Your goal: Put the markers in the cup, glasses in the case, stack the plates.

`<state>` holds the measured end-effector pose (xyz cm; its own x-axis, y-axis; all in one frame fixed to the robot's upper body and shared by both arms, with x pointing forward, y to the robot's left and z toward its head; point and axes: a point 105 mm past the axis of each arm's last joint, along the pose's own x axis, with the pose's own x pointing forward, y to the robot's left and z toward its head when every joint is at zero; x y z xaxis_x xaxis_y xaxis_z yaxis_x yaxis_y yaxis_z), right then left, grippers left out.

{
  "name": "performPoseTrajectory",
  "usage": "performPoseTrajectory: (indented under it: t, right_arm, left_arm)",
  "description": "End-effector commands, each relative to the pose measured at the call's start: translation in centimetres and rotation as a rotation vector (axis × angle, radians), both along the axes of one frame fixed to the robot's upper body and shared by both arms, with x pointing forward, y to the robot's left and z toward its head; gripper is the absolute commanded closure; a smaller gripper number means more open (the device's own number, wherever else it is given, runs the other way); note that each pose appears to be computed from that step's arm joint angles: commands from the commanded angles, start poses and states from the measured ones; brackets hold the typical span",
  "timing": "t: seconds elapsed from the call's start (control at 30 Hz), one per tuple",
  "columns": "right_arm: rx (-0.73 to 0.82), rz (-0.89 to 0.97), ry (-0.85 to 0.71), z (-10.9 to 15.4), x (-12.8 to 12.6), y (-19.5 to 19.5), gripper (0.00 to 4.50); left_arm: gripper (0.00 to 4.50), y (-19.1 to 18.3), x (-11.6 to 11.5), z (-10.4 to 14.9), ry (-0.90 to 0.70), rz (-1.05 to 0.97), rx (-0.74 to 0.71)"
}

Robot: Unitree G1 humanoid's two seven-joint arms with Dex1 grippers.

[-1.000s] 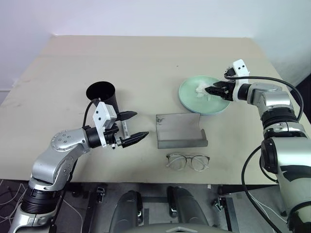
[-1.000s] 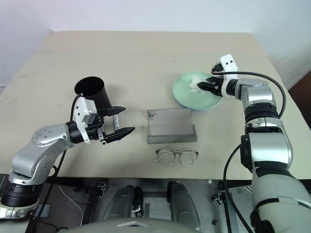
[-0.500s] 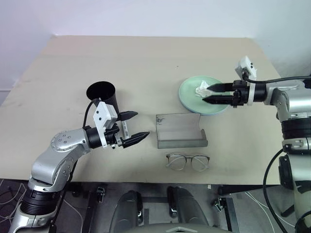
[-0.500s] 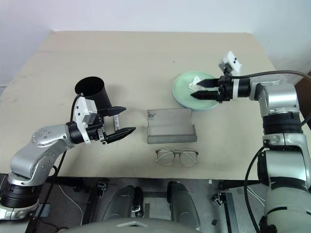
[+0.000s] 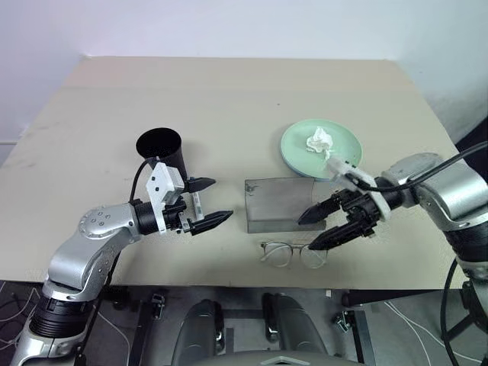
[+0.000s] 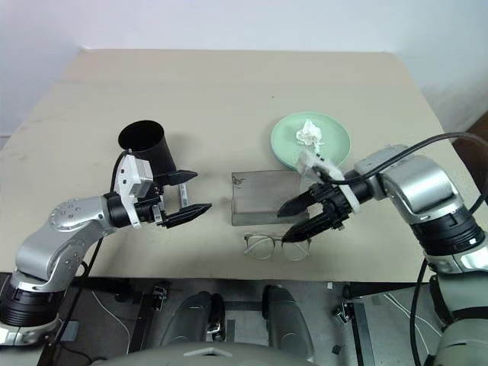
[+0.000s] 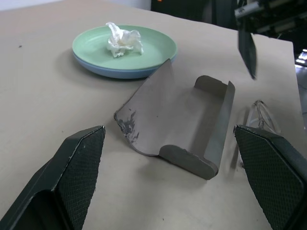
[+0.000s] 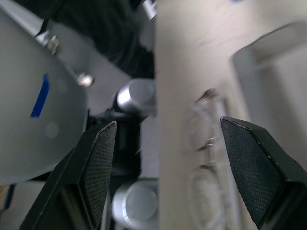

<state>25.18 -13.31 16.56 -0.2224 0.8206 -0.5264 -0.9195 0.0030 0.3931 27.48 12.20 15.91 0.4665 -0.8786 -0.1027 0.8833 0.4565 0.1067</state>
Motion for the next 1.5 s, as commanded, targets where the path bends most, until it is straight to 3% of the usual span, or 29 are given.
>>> performPoseTrajectory:
  t: [0.03,0.17,0.7,1.0,1.37,1.5]
  right_arm:
    - [-0.04,0.022,0.006,-0.8,-0.5,0.3,0.87]
    - [-0.068,0.003,0.008,-2.1,-0.2,0.6,0.87]
    - [-0.149,-0.021,-0.001,-5.1,0.0,0.3,0.87]
    - [-0.151,-0.011,0.005,-5.3,-0.3,0.2,0.87]
    - [-0.155,-0.021,0.001,-5.2,-0.1,0.2,4.48]
    - [-0.155,-0.027,0.002,-5.0,0.1,0.1,4.48]
  left_arm:
    - [0.0,-0.1,-0.3,0.4,-0.033,-0.009,0.004]
    - [0.0,0.0,-0.5,-0.6,-0.043,-0.008,0.061]
    - [0.0,-0.2,-0.7,-1.1,-0.047,-0.009,0.056]
    - [0.0,-0.2,-0.8,-1.1,-0.045,-0.008,0.056]
    - [0.0,-0.4,-0.9,-1.2,-0.041,-0.008,0.054]
    - [0.0,-0.5,-0.8,-1.2,-0.039,-0.006,0.052]
